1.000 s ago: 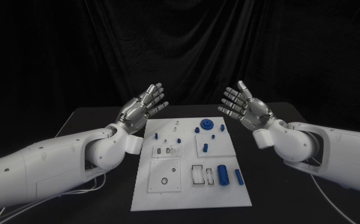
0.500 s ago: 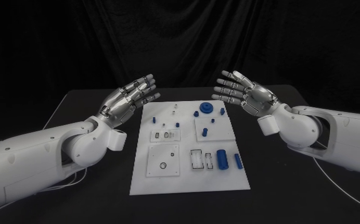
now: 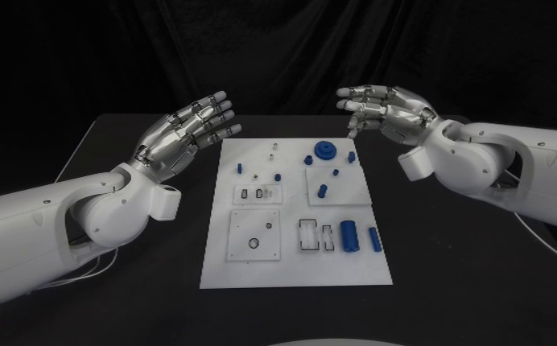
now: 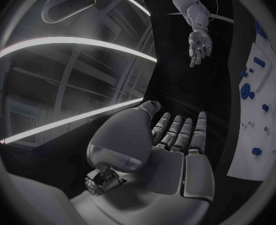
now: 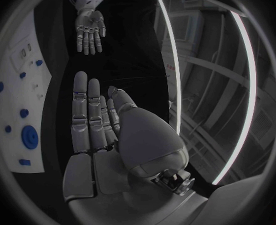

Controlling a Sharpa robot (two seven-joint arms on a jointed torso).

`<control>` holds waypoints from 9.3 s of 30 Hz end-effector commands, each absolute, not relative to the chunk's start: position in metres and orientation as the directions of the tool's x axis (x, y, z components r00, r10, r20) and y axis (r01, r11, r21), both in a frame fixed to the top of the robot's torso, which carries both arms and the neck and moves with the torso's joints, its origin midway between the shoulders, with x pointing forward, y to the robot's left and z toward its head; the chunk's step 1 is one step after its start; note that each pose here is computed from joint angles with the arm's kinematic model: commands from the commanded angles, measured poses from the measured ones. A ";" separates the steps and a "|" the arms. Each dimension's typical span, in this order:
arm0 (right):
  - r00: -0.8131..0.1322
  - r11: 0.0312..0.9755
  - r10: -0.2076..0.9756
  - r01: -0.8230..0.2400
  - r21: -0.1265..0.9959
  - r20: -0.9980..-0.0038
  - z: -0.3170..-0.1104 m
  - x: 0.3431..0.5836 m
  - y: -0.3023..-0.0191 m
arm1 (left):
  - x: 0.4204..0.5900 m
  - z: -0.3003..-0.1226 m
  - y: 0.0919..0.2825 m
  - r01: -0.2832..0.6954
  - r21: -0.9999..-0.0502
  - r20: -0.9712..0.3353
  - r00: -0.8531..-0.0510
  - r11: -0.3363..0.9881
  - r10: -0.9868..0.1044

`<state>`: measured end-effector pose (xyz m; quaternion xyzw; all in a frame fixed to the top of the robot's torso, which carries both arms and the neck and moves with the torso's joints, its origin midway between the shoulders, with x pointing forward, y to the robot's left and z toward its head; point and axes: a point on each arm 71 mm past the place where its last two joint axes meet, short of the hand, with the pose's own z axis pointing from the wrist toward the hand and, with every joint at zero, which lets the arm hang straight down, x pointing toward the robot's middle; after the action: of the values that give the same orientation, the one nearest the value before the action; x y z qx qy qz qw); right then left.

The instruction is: Assemble the parts on the task board

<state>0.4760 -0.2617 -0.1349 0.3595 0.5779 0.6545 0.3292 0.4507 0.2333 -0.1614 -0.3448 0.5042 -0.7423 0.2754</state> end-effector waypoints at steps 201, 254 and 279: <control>0.069 0.790 -0.049 -0.608 -0.081 -0.996 -0.130 0.551 -0.124 | 0.443 -0.134 0.232 0.162 -0.872 0.247 -0.669 -0.462 -0.701; -0.034 0.917 0.008 -0.398 0.021 -0.999 -0.104 0.523 -0.248 | 0.442 -0.135 0.241 0.154 -0.878 0.256 -0.649 -0.453 -0.717; -0.102 0.939 -0.005 -0.344 0.030 -0.995 -0.139 0.527 -0.262 | 0.442 -0.135 0.240 0.147 -0.879 0.258 -0.653 -0.453 -0.712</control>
<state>0.5261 -0.2606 -0.1368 -0.1260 0.7265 0.1368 0.6615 0.4437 0.2379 -0.1435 -0.3325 0.4942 -0.7604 0.2589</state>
